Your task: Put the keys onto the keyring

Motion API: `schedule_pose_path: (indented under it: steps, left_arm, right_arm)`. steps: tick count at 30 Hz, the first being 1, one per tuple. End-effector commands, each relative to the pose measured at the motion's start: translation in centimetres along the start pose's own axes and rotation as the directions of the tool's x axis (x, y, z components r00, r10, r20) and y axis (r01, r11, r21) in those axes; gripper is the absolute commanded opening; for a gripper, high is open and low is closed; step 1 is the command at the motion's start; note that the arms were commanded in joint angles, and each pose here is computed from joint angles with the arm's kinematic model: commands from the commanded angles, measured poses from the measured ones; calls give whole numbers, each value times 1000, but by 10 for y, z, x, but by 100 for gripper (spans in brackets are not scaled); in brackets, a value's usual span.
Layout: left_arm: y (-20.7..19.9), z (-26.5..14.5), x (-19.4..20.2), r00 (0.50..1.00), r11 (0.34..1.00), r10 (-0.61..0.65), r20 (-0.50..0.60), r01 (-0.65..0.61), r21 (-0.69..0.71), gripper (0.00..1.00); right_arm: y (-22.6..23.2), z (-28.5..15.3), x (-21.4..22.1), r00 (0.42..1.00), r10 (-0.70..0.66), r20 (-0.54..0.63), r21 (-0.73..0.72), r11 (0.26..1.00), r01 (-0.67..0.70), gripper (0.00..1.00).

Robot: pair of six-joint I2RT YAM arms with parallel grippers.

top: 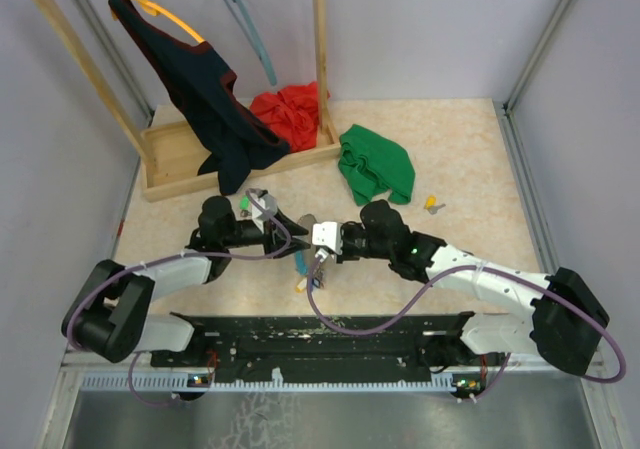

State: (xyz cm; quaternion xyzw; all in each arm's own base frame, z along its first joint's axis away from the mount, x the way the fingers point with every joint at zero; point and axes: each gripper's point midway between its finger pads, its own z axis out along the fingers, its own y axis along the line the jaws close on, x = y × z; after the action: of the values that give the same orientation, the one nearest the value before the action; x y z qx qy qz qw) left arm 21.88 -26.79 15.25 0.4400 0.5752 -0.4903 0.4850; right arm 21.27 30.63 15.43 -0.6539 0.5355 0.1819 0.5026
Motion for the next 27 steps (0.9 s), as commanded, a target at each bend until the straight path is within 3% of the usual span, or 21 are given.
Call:
schedule_pose_path:
  steps: [1,21,27]
  left_arm:
    - [3,8,-2,996,996,84,-28,-82,37,47]
    - [-6,30,15,989,985,103,-102,-88,150,30]
    - [-7,34,20,988,983,93,-124,-72,167,17]
  right_arm:
    - [-23,-5,-45,991,-61,116,53,997,56,0]
    - [-22,-6,-48,990,-63,127,44,997,58,0]
    - [-22,-7,-49,989,-61,131,45,997,56,0]
